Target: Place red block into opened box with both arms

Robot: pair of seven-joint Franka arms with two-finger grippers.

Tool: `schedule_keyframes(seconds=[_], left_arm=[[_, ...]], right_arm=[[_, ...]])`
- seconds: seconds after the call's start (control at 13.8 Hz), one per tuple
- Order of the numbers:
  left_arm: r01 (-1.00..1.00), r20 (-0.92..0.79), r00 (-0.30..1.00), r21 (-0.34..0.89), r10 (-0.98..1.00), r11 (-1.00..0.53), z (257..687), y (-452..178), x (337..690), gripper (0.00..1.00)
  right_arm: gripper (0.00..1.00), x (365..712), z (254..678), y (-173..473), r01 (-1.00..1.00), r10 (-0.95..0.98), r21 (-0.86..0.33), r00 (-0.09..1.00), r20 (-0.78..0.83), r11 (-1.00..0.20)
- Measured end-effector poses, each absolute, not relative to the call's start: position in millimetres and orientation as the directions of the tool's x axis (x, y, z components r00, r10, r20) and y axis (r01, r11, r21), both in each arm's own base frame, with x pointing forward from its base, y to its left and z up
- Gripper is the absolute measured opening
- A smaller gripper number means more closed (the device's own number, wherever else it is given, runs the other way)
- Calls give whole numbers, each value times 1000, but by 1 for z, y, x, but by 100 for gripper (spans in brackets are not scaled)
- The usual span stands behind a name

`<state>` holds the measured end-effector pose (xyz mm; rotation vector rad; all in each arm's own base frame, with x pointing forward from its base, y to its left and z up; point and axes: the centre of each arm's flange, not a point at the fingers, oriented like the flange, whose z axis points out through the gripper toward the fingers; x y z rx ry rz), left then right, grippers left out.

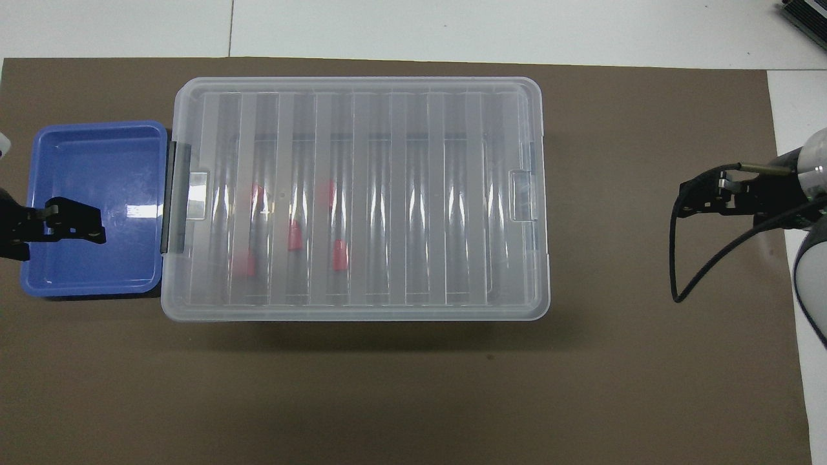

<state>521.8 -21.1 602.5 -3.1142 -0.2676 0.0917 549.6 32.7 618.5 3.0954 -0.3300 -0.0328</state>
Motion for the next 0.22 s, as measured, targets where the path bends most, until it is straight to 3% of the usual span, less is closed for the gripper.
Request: schedule_keyframes(seconds=[0.22], left_arm=[[170, -57, 984, -20, 171, -985, 603, -21, 522, 100]], right_arm=[[100, 549, 617, 34, -208, -209, 32, 978, -22, -978]])
